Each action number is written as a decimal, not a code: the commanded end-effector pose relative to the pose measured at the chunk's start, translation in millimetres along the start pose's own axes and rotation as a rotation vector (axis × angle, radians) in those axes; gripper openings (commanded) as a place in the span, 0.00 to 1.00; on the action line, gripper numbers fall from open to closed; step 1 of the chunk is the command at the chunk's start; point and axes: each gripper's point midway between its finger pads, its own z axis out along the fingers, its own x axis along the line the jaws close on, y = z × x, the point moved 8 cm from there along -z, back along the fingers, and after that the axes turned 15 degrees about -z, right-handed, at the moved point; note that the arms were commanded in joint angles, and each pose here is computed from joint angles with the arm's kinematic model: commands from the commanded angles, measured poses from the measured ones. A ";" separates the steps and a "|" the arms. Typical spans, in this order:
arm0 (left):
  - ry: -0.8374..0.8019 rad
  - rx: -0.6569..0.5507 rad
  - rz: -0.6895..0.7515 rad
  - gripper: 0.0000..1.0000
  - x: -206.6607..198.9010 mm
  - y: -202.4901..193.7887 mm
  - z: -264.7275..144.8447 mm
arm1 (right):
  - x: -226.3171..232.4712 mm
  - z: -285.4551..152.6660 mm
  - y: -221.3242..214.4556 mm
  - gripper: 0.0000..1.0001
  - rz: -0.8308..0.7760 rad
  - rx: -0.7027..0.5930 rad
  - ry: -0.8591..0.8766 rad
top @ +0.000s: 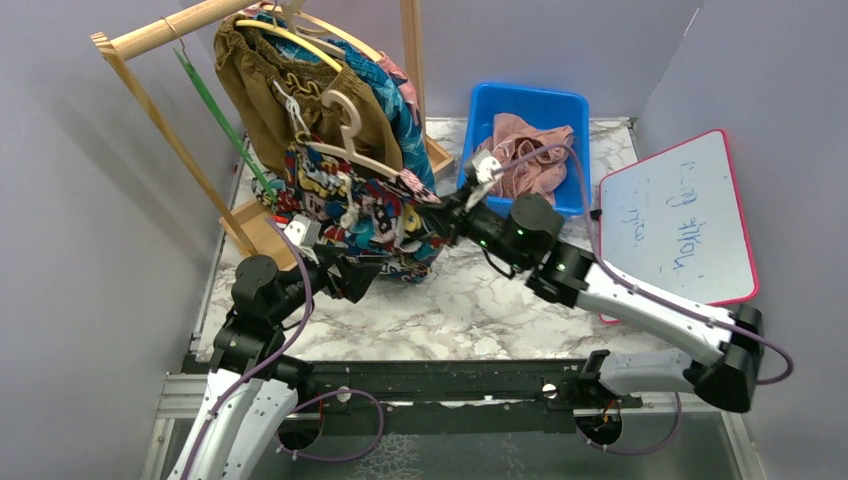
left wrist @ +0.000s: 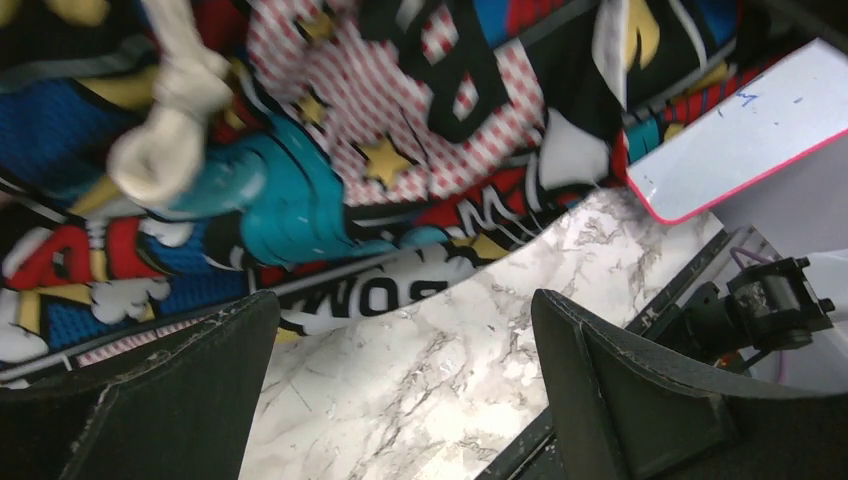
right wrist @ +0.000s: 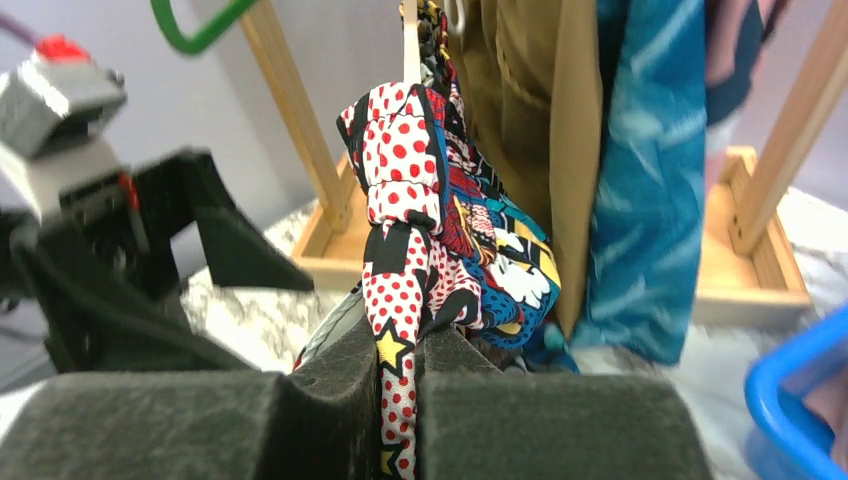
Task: Remove the shorts from the hanger
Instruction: Pick up the hanger from the clothes rod, then remove the shorts from the hanger.
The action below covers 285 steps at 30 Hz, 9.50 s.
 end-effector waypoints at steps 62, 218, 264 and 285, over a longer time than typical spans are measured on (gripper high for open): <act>0.037 0.043 -0.206 0.51 -7.2 -24.6 75.4 | 37.8 -156.8 -86.3 0.01 0.416 0.288 0.206; 0.225 -0.055 -0.196 0.00 -4.4 -2.3 63.0 | 22.8 -121.0 -76.0 0.16 0.072 0.433 0.370; 0.603 -0.180 -0.264 0.99 26.1 -5.6 -0.8 | 11.9 -115.7 -98.5 0.01 0.118 0.501 0.169; 0.556 0.106 -0.326 0.78 37.5 -51.0 57.0 | 19.6 -118.9 -93.1 0.01 0.237 0.479 0.180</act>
